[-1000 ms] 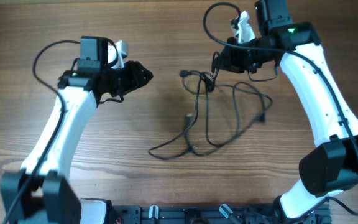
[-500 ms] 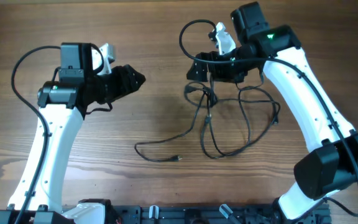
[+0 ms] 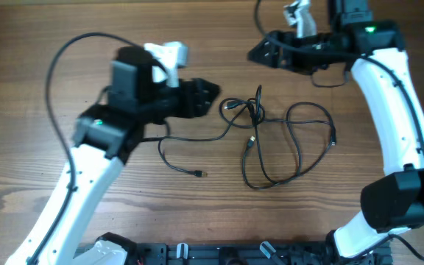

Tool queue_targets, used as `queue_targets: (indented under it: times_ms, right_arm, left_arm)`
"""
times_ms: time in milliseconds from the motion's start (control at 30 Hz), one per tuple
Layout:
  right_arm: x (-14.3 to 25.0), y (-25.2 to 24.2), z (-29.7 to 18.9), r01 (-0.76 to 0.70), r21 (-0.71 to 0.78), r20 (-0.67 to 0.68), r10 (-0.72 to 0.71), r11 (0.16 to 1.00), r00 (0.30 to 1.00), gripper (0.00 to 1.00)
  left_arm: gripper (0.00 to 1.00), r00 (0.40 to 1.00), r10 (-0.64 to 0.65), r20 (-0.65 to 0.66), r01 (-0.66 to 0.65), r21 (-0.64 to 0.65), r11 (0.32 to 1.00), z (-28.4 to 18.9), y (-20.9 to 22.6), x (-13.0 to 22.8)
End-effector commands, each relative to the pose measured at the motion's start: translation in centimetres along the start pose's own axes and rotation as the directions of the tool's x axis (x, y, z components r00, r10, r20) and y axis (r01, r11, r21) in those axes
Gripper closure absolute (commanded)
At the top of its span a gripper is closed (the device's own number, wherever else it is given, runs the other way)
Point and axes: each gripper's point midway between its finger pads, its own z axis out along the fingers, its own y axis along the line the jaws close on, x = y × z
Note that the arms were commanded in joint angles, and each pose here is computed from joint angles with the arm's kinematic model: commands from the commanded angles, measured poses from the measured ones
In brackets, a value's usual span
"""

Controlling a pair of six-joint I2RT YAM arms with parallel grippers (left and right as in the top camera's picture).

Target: Untangle cables

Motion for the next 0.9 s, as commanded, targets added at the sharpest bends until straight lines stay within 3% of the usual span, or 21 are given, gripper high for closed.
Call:
queue_targets:
  times_ms: [0,100,200,367,467,567,733,867]
  right_arm:
    - [-2.2,-3.2,-3.8,-0.100,0.085,0.117,0.089,0.991,0.989,0.00]
    - [-2.7,-6.4,-6.4,-0.180,0.112,0.172,0.160,0.977,0.972,0.00]
    - [-2.7,-8.6,-8.3,-0.240,0.129,0.205,0.211,0.962,0.956,0.00]
    - [-2.1,-9.3,-8.6,-0.231,0.148,0.189,0.201,0.962,0.961,0.00]
    - [-1.8,-9.3,-8.4,-0.228,0.149,0.179,0.200,0.962,0.963,0.00]
    - [-1.6,-9.4,-8.3,-0.233,0.154,0.172,0.206,0.960,0.963,0.00]
    - [-1.3,-9.4,-8.3,-0.217,0.159,0.158,0.192,0.963,0.969,0.00]
    - [-1.1,-9.4,-8.3,-0.200,0.166,0.148,0.176,0.966,0.973,0.01]
  left_arm:
    - [0.33,0.999,0.007,-0.050,-0.014,-0.127,0.992,4.8,-0.8,0.3]
    - [0.36,0.992,-0.028,-0.127,0.005,-0.181,0.983,8.8,0.0,1.7]
    - [0.48,0.985,-0.046,-0.167,0.006,-0.234,0.972,12.9,0.9,3.7]
    - [0.41,0.991,0.022,-0.130,-0.070,-0.373,0.925,16.7,1.2,6.3]
    - [0.34,0.990,0.041,-0.133,-0.091,-0.395,0.914,18.2,1.7,7.1]
    - [0.33,0.991,0.045,-0.130,-0.095,-0.418,0.903,19.9,2.9,7.6]
    - [0.37,0.992,0.058,-0.116,-0.102,-0.422,0.901,21.8,3.8,7.8]
    - [0.48,0.990,0.054,-0.131,-0.106,-0.432,0.896,22.4,4.4,8.5]
